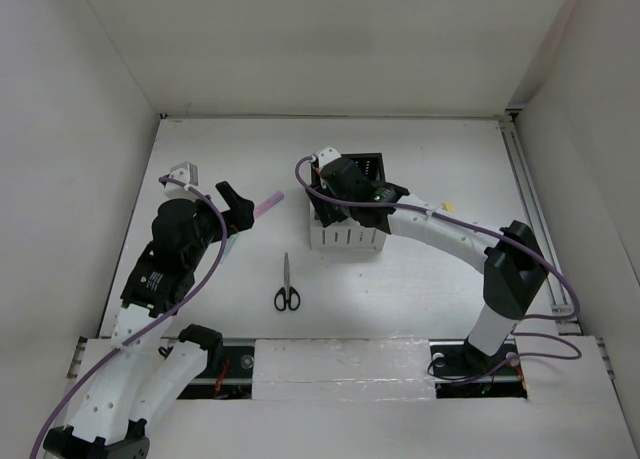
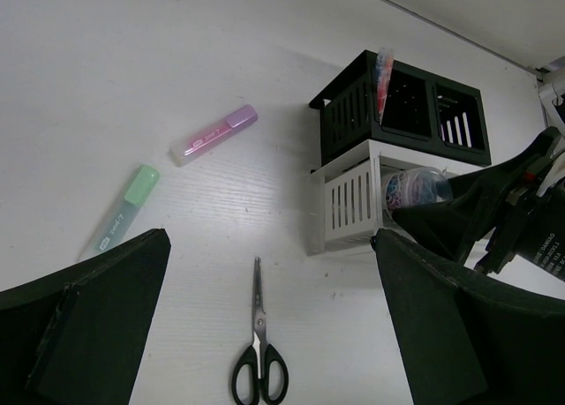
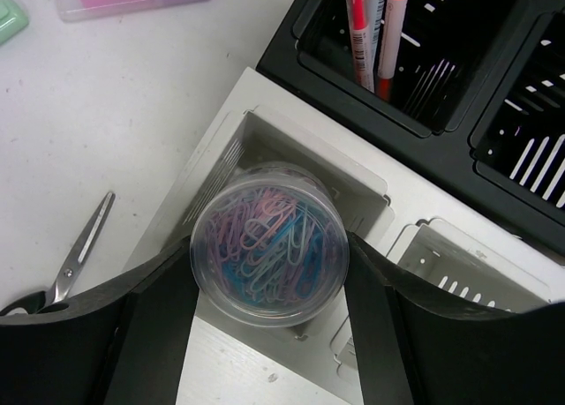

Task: Sort the stationery into containers
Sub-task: Place the stationery in the storage box.

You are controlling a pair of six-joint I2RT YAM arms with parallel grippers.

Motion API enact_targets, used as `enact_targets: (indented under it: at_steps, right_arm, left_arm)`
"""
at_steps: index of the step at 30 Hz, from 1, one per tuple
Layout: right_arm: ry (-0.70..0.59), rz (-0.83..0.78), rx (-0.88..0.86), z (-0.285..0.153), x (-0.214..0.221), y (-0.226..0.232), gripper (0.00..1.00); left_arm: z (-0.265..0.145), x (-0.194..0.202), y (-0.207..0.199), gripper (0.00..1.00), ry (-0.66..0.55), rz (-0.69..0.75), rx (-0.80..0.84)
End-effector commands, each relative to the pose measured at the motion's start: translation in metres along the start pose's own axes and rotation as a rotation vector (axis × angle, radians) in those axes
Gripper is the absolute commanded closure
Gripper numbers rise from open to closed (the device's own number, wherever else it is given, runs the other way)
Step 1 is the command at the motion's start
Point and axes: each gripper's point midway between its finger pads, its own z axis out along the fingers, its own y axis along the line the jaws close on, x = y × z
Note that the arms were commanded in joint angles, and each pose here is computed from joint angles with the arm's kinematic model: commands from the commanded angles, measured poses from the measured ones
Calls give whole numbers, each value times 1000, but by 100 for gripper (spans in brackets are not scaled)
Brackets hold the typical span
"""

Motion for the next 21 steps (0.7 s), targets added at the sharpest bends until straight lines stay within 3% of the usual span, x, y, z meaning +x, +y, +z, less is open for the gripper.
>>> enact_targets:
  at_steps: [1,5,6,8,13,18,21]
  right_arm:
    - [-88,27,2,-11,-27,2,33]
    - [-89,28,11,-11,-27,0,26]
    - [-80,25,12,-11,-25,0,12]
    - [-89,37,10,-14,-28,-1,9]
    - [-127,48,15,-25,-39,-4,7]
    - [-254,89,17,-74,-74,-16,7]
    - [-279,129,92,-95,-77,-59,7]
  left_arm:
    - [-4,-11,-9,0,-29,-8,32]
    - [-4,-11,-9,0,-29,-8,32]
    - [-4,-11,-9,0,-29,-8,32]
    - [-4,-11,-9,0,-29,-8,32]
    - [-4,-11,-9,0,-29,-8,32]
    - [-4,-11,-9,0,-29,-8,32]
    - [-4,-11,-9,0,-29,-8,32]
